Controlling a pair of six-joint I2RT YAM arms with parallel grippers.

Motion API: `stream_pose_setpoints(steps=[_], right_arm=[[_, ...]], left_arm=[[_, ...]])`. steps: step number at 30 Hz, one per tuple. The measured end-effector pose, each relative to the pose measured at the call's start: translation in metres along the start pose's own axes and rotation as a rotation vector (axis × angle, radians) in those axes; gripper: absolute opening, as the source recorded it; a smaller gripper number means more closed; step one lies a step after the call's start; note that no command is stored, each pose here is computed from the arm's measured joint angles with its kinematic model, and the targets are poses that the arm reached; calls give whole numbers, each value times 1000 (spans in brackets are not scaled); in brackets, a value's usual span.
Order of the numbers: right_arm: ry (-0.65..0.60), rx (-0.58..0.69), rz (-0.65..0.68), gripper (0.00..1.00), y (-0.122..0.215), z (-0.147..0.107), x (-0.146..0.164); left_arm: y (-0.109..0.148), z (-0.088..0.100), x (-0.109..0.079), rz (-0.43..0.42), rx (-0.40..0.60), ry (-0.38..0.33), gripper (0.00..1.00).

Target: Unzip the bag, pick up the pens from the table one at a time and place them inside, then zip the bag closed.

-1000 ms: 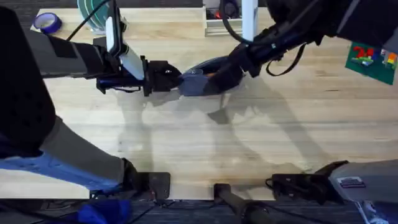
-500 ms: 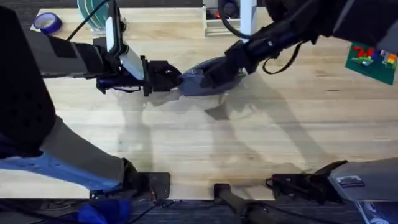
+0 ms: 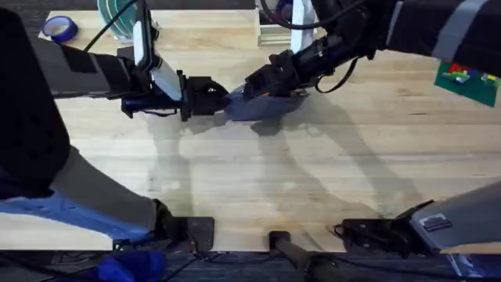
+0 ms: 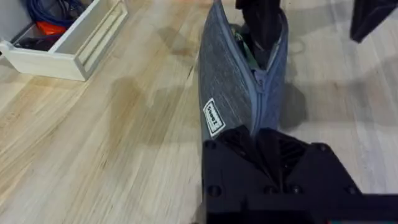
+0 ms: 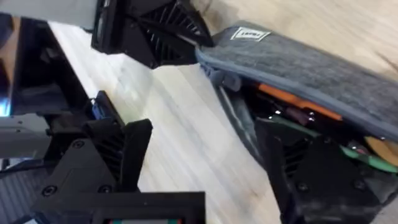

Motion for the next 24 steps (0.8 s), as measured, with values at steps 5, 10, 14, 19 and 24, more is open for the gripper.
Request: stream_pose_setpoints(steps=[5,10,14,19,24], right_arm=[[-17,-16,-15,997,0,3,-2],[-35,-25,-22,997,0,5,-2],[-21,-47,-17,997,-5,11,-1],[-35,-24,-13,997,-20,11,-4],[-26,-26,-6,997,-25,12,0]], left_arm=[[0,0,0,0,0,0,42],[0,0,0,0,0,0,42],[0,0,0,0,0,0,42],[0,0,0,0,0,0,41],[0,0,0,0,0,0,41]])
Point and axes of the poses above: each hand's point on the last joint's axis, 136 mm out from that joint toward the fingers, its own y axis back along the fingers, its own x axis along the line the jaws close on, z = x × y, the point moved 5 cm from there along y, back along the fingers, and after that the axes turned 10 degrees about -y, right-handed, at the moved point
